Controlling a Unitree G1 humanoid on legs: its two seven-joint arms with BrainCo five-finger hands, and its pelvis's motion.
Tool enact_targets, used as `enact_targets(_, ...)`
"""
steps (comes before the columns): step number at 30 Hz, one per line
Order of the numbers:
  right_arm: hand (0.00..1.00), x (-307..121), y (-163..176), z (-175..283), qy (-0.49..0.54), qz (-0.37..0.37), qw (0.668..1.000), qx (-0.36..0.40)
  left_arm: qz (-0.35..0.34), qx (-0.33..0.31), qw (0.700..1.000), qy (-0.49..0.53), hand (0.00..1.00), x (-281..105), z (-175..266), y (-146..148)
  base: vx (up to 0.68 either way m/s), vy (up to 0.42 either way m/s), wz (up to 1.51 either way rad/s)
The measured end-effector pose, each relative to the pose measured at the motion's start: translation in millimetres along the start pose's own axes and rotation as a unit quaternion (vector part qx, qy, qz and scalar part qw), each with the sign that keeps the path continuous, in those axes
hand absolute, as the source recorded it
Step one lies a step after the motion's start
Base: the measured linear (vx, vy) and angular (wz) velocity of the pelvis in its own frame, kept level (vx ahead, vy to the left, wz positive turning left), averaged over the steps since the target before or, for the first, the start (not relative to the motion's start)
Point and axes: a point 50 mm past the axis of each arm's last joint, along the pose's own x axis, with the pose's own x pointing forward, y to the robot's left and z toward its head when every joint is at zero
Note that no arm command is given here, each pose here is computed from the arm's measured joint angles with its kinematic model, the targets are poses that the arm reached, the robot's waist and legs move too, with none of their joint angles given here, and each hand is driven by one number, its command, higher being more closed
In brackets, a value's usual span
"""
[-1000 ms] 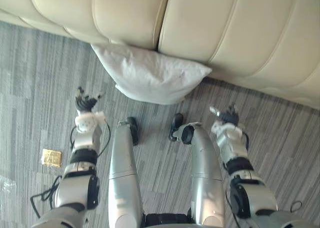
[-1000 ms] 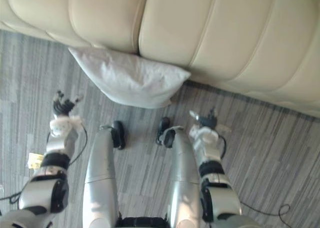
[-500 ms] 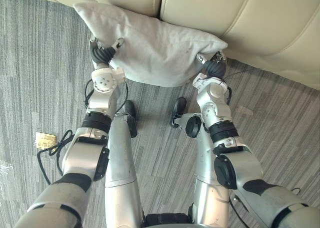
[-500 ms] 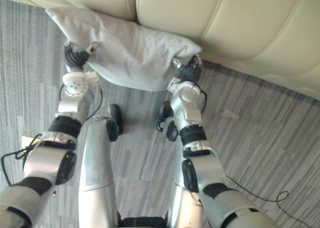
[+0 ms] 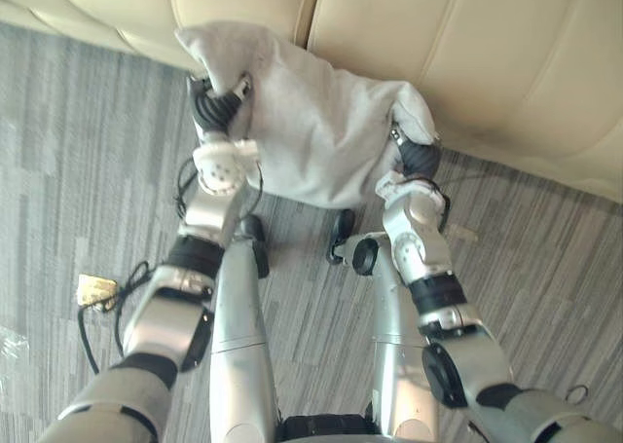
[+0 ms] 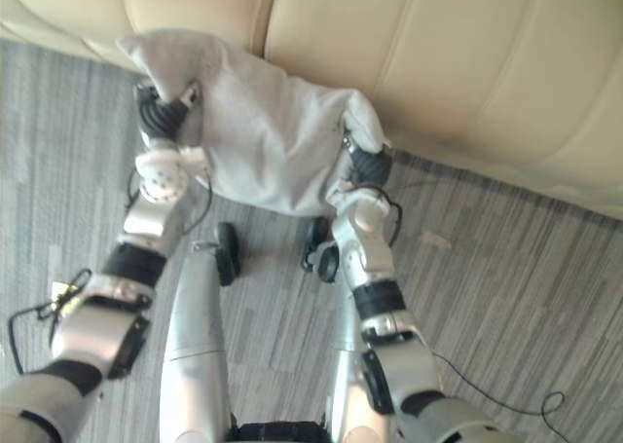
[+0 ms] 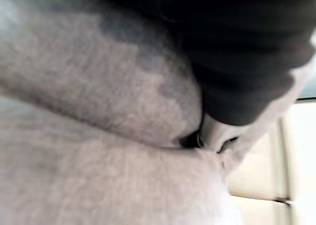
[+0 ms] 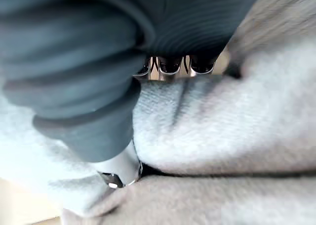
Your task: Pick up cushions and gather them together orderly.
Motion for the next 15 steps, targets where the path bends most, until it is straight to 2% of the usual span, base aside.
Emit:
enact_targets(4,1.0,-28,-17,9,-0.035,0.003,0.999,-0.021,0.007,-0.038,0.998,0.044,1.0,-45,-23,-1,0.09,0.029,-0.12)
enact_targets(7,1.0,-53,-33,9,-0.045,0.005,0.997,-0.067,0.006,-0.051,0.994,0.094,1.0,-83,-42,1,0.16,0.034,-0.04)
enact_targets(12,1.0,-91,-66,-10,-0.002,0.003,0.987,-0.163,-0.006,-0.046,0.986,0.162,1.0,-136,-63,17,0.21,-0.006,0.0)
enact_targets(15,1.0,-105,-83,-17,0.029,0.0,0.98,-0.195,-0.015,-0.045,0.983,0.177,1.0,-151,-66,20,0.15,-0.028,-0.04)
